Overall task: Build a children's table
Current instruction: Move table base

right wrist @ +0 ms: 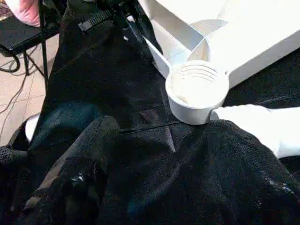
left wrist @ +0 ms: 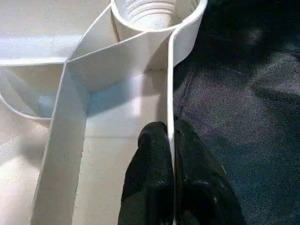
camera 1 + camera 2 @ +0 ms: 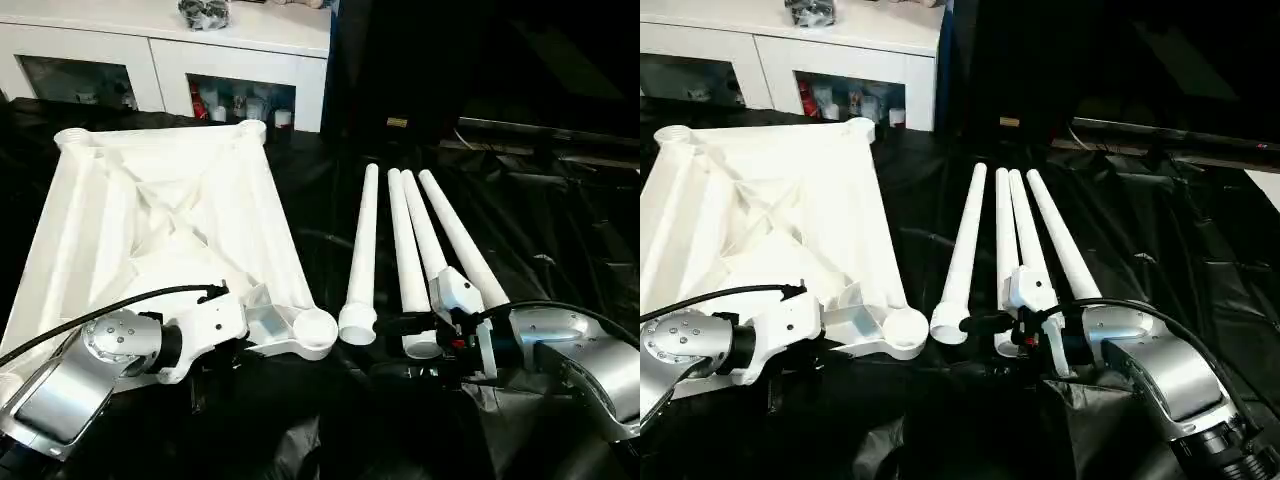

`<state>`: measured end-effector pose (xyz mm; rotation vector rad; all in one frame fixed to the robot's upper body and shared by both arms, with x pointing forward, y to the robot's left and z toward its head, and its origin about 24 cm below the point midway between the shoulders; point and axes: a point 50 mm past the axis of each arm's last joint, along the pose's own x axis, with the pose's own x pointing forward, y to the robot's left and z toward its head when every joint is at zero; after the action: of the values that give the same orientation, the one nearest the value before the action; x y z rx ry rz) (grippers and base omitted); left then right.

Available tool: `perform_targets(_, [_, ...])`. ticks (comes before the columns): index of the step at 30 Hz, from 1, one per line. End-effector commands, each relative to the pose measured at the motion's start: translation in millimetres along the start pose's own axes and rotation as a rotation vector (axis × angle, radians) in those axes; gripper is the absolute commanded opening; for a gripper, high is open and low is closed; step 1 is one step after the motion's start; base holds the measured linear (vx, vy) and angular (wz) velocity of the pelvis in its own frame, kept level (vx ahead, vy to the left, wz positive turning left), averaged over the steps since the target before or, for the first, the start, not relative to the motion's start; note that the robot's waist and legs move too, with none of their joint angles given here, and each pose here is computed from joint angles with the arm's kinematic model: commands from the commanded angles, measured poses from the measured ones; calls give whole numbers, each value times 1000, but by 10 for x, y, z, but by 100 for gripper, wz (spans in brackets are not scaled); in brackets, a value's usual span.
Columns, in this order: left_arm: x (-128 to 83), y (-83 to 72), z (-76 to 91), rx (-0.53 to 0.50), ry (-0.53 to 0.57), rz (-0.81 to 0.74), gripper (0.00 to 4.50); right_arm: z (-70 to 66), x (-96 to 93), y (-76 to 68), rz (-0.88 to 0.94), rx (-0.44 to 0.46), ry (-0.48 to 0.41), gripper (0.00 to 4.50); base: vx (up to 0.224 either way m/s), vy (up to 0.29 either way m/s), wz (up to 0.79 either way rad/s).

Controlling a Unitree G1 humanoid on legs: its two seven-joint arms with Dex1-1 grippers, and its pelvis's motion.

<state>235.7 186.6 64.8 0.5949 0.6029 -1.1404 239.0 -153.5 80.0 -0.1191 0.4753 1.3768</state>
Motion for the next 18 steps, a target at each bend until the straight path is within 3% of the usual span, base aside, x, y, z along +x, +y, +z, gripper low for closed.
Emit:
perform_targets(1, [-43,51,-78,-20,47,72,2,25,-8,-19,-16,-24,10,334,0,0,0])
perform_targets(8, [-46,146,-81,-1,49,144,2,26,9,-13,-13,-23,4,334,0,0,0])
perform_targets(13, [-51,113,-60,62,19,116,2,29,5,-20,-19,-23,-1,334,0,0,0])
perform_targets(14, [-64,104,-50,48,-2,100,29,29,-3,-28,-29,-25,-1,334,0,0,0])
perform_targets(18, [-113,68,-41,0,-36,44,57,35,-17,-38,-37,-22,-5,334,0,0,0])
